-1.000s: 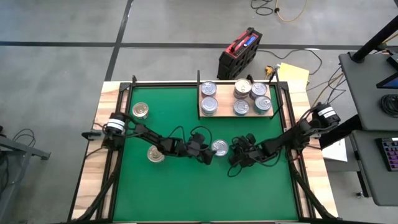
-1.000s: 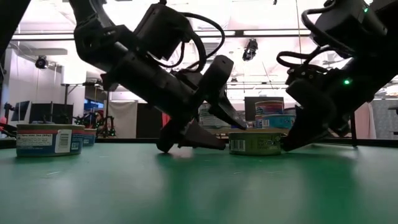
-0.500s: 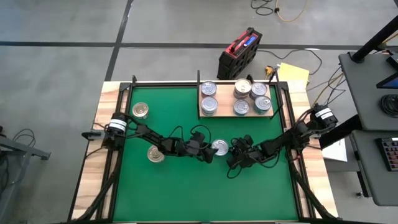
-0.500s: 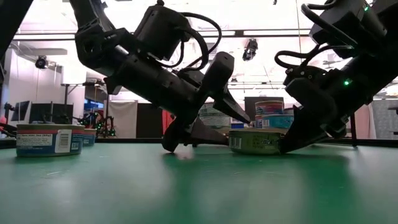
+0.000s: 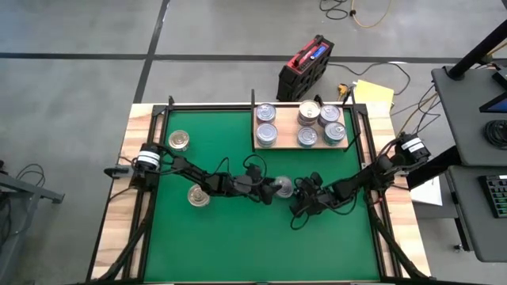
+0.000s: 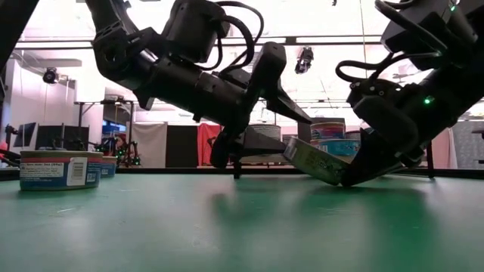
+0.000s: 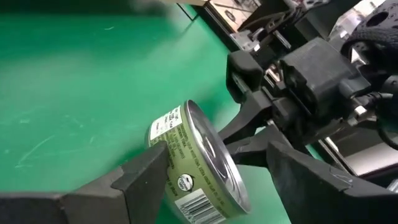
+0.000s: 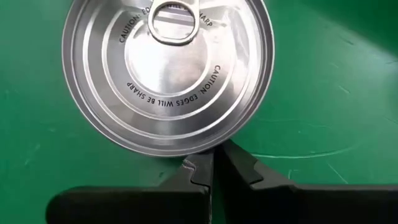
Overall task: Stack canned seafood by type on shelf
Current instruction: Put the green tuna can on the shelf
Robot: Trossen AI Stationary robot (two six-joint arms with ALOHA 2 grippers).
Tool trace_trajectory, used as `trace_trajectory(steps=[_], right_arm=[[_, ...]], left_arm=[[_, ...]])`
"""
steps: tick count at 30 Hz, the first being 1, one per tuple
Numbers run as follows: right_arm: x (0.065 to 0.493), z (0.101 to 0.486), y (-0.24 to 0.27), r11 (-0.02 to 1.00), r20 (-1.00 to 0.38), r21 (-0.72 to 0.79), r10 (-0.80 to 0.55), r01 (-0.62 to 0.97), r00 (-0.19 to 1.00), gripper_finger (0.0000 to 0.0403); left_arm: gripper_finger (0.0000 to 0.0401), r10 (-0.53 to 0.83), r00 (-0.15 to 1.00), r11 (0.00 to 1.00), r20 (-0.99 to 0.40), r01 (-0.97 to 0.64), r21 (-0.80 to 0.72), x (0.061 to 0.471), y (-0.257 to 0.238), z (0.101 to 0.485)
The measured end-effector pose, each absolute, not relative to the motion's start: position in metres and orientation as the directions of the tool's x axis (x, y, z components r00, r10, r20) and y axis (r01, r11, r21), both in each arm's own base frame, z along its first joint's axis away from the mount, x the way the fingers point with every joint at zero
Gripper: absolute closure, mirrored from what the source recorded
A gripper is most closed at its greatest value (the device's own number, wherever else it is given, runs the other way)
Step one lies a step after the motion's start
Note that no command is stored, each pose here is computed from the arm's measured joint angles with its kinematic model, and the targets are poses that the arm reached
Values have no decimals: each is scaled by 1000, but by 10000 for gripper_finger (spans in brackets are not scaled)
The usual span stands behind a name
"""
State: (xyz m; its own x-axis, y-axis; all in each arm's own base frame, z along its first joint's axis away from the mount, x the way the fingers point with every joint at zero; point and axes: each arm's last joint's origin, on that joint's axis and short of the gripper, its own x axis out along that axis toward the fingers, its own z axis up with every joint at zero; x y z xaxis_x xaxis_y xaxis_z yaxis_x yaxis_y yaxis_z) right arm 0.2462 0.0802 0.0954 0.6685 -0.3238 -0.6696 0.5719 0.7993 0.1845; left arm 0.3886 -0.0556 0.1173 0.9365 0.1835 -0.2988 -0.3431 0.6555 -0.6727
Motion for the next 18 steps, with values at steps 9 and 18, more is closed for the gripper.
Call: trace_trajectory(steps=[9,18], right_arm=[[245,95,82,833,-650,106,-355,543,672,394],[244,96,84,880,-641,-1,-365,475,675,394]], left_arm=[[147,133,952,718,-276,-284,-636,390,-57,122],[147,65,969,811,-239,-191,-552,390,-61,136]])
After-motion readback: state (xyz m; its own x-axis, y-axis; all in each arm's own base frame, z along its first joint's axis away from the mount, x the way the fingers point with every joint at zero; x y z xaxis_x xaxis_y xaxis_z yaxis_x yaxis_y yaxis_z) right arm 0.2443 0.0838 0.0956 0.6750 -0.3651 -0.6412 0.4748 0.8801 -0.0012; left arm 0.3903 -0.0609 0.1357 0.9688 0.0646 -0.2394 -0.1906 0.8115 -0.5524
